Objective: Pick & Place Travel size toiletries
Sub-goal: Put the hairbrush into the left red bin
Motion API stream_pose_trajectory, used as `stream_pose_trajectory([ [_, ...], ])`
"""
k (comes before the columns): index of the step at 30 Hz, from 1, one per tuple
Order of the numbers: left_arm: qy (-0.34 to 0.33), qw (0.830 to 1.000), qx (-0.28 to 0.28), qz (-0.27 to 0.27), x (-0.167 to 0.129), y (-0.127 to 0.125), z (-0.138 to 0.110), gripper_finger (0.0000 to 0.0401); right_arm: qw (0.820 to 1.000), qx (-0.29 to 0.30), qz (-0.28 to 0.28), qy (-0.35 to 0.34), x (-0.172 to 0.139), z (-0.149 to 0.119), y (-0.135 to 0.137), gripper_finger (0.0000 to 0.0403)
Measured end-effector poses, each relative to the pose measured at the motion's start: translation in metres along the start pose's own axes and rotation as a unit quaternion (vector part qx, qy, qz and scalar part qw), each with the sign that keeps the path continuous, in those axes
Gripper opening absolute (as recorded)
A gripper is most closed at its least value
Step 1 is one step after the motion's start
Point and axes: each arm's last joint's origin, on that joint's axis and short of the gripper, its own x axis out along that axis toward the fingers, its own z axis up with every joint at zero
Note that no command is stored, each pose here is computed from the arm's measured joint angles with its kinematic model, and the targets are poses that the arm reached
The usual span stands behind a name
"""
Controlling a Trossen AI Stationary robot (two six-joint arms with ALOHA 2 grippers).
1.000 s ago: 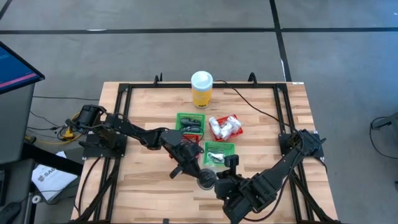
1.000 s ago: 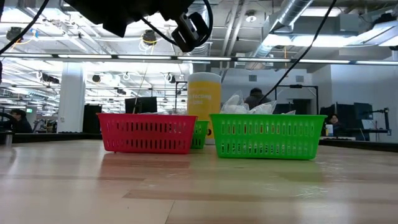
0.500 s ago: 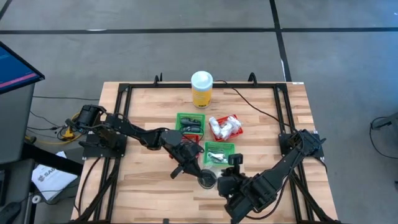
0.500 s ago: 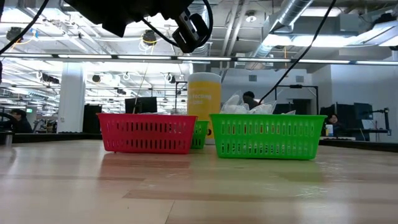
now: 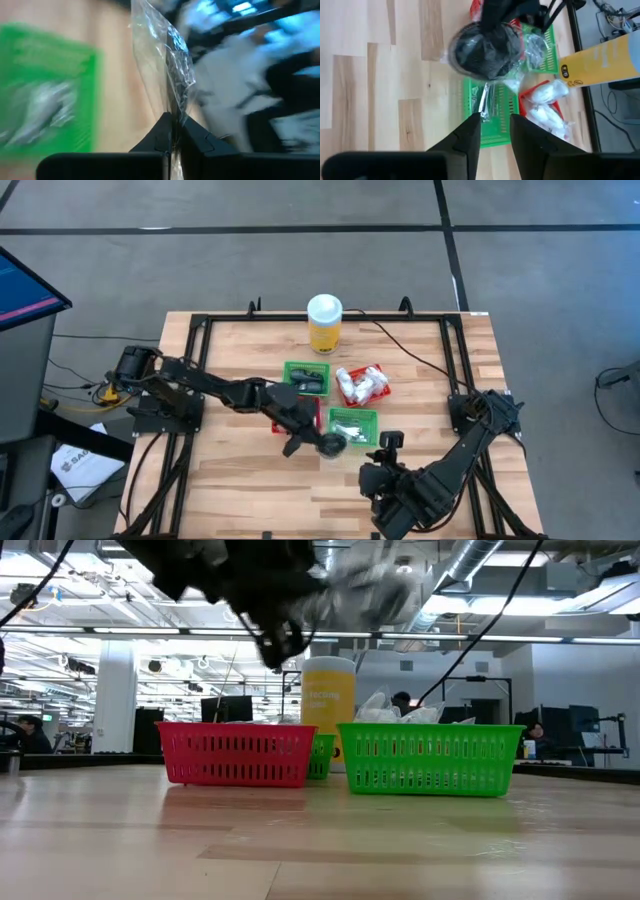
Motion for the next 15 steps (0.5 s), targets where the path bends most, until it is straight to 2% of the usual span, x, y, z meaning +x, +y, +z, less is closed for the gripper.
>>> stream_pose_trajectory([
  [3, 0.017, 0.996, -0.004, 0.091, -0.016, -0.002, -0.001, 0.0004, 1.000, 0.007, 0.001, -0.003, -0.002, -0.001, 0.002, 0.0092],
  [6, 0.017, 0.984, 0.004, 0.175, -0.037, -0.013, 0.002, 0.0004, 1.000, 0.022, 0.001, -0.003, -0.002, -0.001, 0.002, 0.0088],
  [10, 0.009, 0.965, 0.013, 0.263, -0.067, -0.028, 0.004, 0.0003, 0.999, 0.033, 0.001, -0.003, -0.002, -0.001, 0.002, 0.0086],
  [15, 0.027, 0.931, 0.002, 0.363, -0.093, -0.038, -0.006, 0.0003, 0.999, 0.044, 0.001, -0.001, -0.001, -0.001, 0.003, 0.0086],
])
